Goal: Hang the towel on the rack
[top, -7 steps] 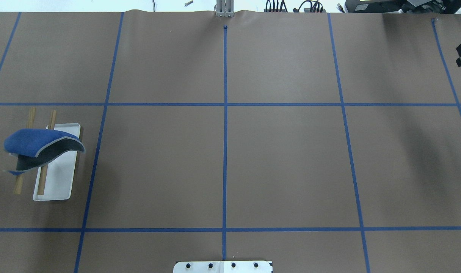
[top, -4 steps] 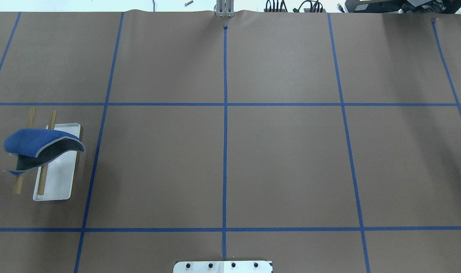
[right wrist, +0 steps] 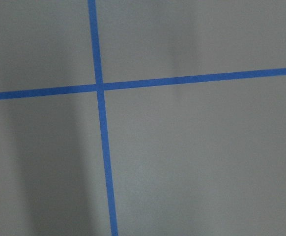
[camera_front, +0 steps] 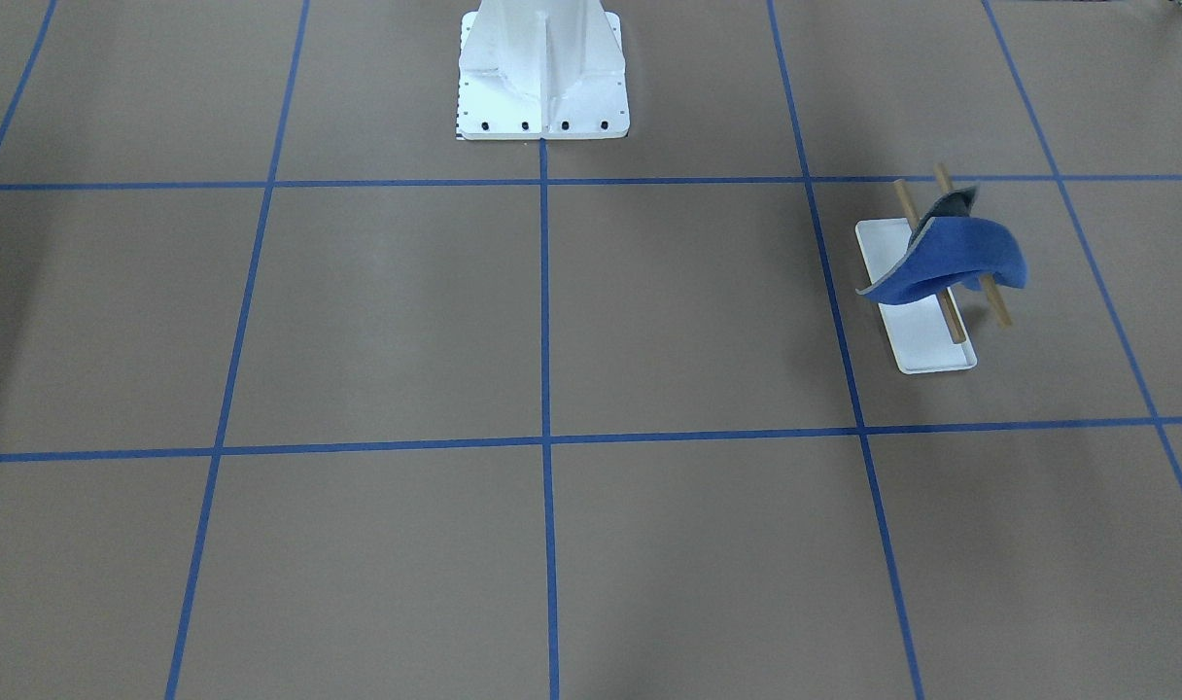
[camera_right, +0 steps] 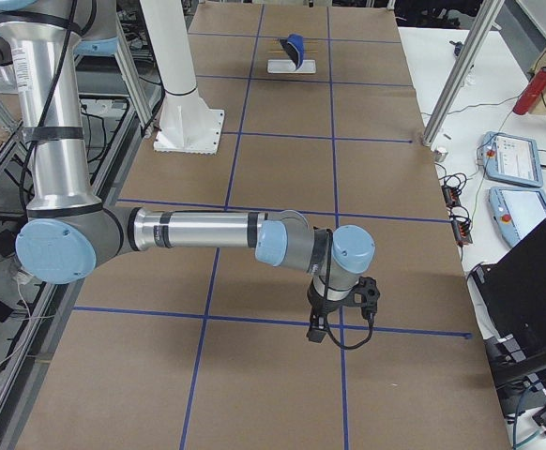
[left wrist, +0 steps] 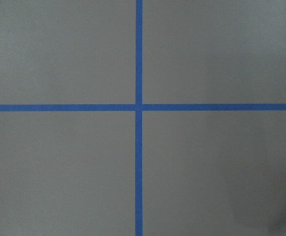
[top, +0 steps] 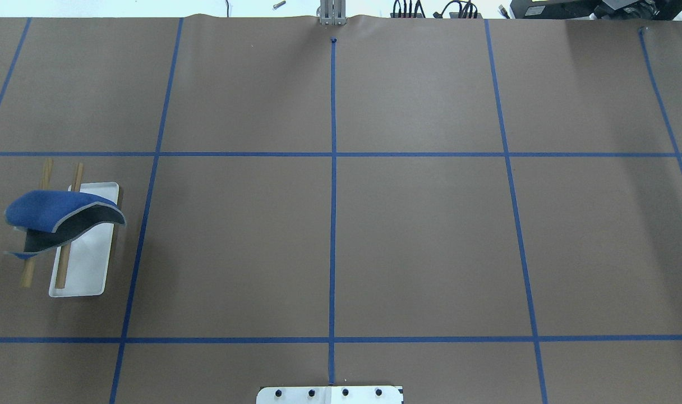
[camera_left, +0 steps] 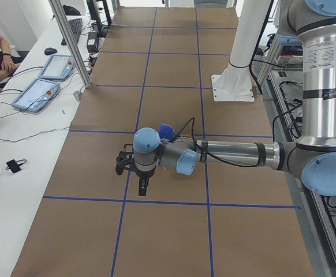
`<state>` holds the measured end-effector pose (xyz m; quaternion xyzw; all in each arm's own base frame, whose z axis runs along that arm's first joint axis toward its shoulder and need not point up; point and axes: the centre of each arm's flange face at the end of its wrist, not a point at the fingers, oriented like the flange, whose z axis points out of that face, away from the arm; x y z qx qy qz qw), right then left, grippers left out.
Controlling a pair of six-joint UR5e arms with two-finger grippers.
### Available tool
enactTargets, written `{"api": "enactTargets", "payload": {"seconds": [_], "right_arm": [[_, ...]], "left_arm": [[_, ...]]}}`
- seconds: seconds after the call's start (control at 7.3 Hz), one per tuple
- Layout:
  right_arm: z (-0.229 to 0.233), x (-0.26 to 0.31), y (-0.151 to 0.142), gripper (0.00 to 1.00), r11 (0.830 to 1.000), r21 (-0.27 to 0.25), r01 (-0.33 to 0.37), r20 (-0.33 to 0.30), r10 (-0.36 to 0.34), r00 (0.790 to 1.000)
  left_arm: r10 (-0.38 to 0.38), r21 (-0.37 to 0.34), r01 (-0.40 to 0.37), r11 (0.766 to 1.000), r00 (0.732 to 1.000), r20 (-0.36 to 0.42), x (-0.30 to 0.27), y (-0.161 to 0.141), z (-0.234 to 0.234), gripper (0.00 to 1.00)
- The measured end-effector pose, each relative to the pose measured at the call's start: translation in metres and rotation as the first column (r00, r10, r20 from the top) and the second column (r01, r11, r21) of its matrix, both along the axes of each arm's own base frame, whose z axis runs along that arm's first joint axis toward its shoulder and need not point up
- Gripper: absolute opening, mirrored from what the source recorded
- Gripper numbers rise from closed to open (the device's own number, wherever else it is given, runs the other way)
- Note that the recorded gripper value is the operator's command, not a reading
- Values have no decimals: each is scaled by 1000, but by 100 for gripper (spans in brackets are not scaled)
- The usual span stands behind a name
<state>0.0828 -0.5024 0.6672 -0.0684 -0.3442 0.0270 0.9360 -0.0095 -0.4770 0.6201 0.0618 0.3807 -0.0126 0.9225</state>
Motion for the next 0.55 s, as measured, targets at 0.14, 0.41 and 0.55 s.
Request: {"api": "enactTargets", "payload": {"seconds": [0.14,0.41,0.55], "right_arm": [[9,3,11,100,1000,4,-6,1,6,1000],[15,4,19,100,1000,11,-12,2,12,1000],[15,4,20,100,1000,12,-14,2,14,1000]], "left_arm": [[19,-4,-19,1000,1000,10,-1,-3,0,99],[45,6,-45,999,999,23,-8,-4,3,99],[38,8,-38,999,999,25,-15,-3,3,99]]}}
